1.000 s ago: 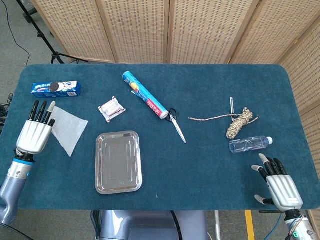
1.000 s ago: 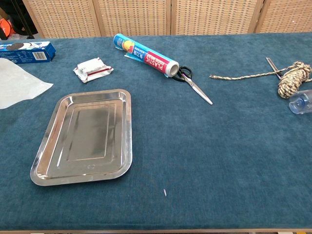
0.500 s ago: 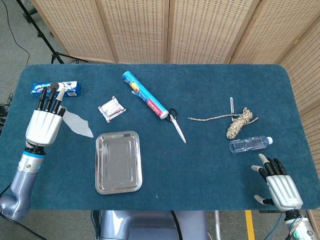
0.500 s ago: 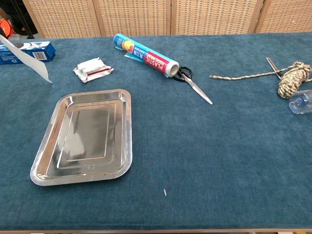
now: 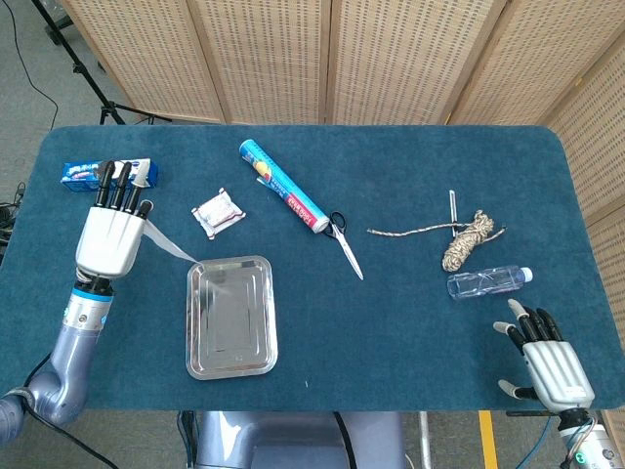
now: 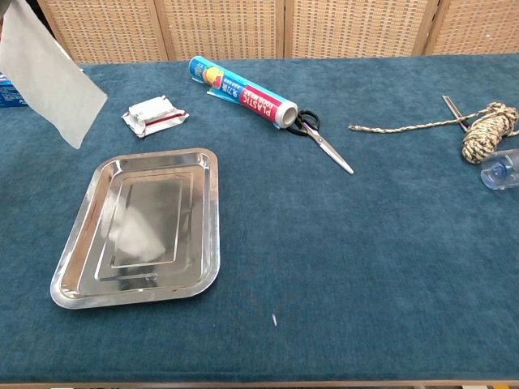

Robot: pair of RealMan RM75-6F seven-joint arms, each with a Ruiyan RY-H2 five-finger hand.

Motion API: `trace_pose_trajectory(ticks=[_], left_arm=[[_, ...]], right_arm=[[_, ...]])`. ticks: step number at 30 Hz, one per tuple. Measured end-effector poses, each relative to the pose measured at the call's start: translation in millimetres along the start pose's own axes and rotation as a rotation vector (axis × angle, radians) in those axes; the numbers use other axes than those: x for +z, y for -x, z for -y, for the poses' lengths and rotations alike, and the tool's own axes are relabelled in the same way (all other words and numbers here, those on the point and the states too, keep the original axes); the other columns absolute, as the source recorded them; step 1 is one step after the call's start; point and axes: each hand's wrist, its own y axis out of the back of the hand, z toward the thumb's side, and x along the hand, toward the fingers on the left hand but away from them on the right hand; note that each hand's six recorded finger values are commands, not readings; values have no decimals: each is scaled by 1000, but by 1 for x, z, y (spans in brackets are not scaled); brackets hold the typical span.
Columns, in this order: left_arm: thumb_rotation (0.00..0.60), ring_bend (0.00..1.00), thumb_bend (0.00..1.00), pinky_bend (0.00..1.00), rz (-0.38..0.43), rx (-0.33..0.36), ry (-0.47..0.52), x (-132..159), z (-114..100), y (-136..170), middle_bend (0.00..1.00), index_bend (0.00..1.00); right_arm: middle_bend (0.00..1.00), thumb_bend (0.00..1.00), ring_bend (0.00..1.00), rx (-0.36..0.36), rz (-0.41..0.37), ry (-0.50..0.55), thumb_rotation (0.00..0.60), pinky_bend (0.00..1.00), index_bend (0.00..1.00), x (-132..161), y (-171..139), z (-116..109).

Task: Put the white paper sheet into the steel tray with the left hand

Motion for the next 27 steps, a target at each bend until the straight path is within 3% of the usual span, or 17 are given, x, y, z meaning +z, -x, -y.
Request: trace_pose_trajectory(ticks=[13, 27], left_arm=[[600, 0, 591, 0, -31, 80, 96, 34, -31, -20, 117, 732], [600, 0, 591, 0, 4, 12, 185, 80, -36, -4, 117, 733]], right_arm=[[0, 0, 0, -2, 4, 8, 600, 0, 228, -2, 1, -2], [0, 0, 0, -3, 8, 14, 600, 0, 227, -4, 0, -4]])
